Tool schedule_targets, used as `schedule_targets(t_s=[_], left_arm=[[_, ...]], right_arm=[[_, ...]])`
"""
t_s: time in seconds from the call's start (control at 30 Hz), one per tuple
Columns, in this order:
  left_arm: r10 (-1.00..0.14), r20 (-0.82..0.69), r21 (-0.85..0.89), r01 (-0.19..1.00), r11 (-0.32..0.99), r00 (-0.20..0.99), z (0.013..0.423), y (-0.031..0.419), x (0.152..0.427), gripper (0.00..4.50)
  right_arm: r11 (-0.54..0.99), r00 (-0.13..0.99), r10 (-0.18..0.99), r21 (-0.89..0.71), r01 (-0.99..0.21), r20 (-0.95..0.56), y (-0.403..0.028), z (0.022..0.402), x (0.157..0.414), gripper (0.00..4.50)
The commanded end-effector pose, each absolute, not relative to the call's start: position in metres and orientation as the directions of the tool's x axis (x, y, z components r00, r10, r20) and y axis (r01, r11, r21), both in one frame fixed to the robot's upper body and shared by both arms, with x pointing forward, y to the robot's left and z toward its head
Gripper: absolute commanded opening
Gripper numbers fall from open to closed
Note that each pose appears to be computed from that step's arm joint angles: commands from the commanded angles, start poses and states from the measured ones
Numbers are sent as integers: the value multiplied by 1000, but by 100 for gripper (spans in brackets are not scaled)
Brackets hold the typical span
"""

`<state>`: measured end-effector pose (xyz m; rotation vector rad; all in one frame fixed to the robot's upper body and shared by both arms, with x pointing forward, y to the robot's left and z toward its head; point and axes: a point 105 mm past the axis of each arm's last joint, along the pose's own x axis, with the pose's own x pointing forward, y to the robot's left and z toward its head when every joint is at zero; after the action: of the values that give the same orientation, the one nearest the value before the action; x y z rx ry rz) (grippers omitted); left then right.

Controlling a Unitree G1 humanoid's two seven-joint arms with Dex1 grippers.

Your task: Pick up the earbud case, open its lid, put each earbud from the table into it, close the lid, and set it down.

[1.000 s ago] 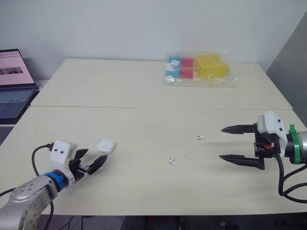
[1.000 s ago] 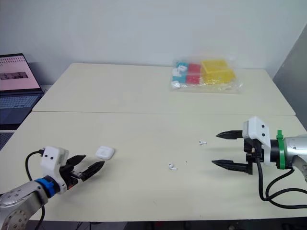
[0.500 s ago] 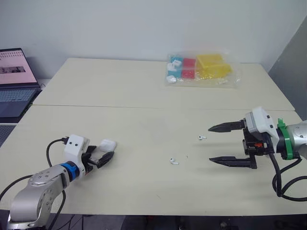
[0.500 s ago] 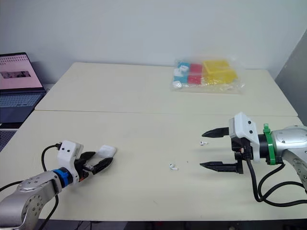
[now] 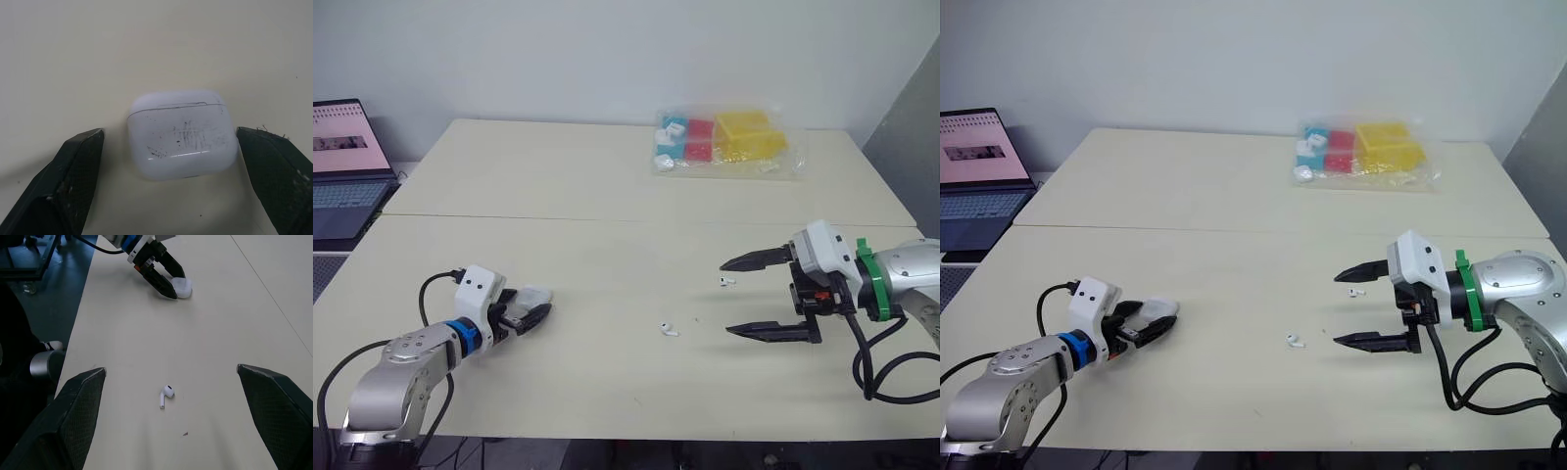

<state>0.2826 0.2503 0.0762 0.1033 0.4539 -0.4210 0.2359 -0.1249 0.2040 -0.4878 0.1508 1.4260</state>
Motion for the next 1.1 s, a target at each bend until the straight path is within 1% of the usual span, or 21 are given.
schedule_targets(t_s=[0.03, 0.1, 0.23, 0.4, 0.43, 0.47, 0.5, 0.53, 0.6, 0.7, 0.8, 0.87, 0.93, 1.03, 1.1], left_arm=[[-403, -502, -36, 447, 894, 765, 59, 244, 276, 321], [-409, -502, -37, 453, 891, 762, 59, 243, 277, 277], [-440, -492, 9, 510, 860, 751, 61, 239, 276, 276], [-536, -474, 55, 631, 774, 699, 65, 222, 269, 276], [-601, -437, 77, 693, 717, 670, 72, 207, 268, 276], [-681, -397, 128, 772, 622, 615, 80, 186, 265, 276], [-733, -373, 168, 818, 550, 569, 86, 171, 261, 276], [-782, -354, 232, 858, 458, 513, 91, 156, 258, 276], [-822, -296, 276, 867, 414, 487, 99, 138, 262, 276], [-869, -227, 350, 869, 349, 440, 112, 116, 268, 276], [-897, -188, 404, 864, 300, 399, 120, 103, 268, 276], [-920, -139, 455, 849, 270, 367, 131, 91, 270, 276], [-942, -117, 530, 822, 209, 315, 139, 79, 270, 276], [-956, -109, 589, 792, 158, 272, 142, 72, 270, 276], [-962, -95, 607, 781, 148, 257, 145, 70, 269, 276]], right_arm=[[53, 160, 911, -278, -959, -380, -124, 211, 236, 450], [53, 161, 912, -281, -958, -378, -123, 211, 236, 450], [57, 165, 913, -284, -957, -372, -124, 211, 236, 450], [89, 189, 910, -272, -958, -370, -125, 208, 237, 450], [102, 197, 906, -258, -961, -375, -126, 206, 237, 450], [137, 212, 901, -214, -967, -378, -126, 203, 237, 450], [162, 221, 897, -182, -970, -382, -126, 200, 237, 450], [204, 256, 874, -167, -965, -412, -127, 194, 240, 450], [272, 300, 854, -128, -954, -426, -121, 185, 242, 450], [332, 311, 884, -1, -943, -350, -104, 185, 241, 450], [367, 327, 890, 75, -927, -316, -95, 185, 242, 450], [377, 315, 899, 170, -911, -304, -87, 179, 239, 450], [362, 281, 914, 277, -890, -292, -76, 172, 234, 450], [371, 294, 921, 348, -861, -255, -65, 172, 238, 450], [383, 297, 917, 379, -842, -266, -62, 169, 240, 450]])
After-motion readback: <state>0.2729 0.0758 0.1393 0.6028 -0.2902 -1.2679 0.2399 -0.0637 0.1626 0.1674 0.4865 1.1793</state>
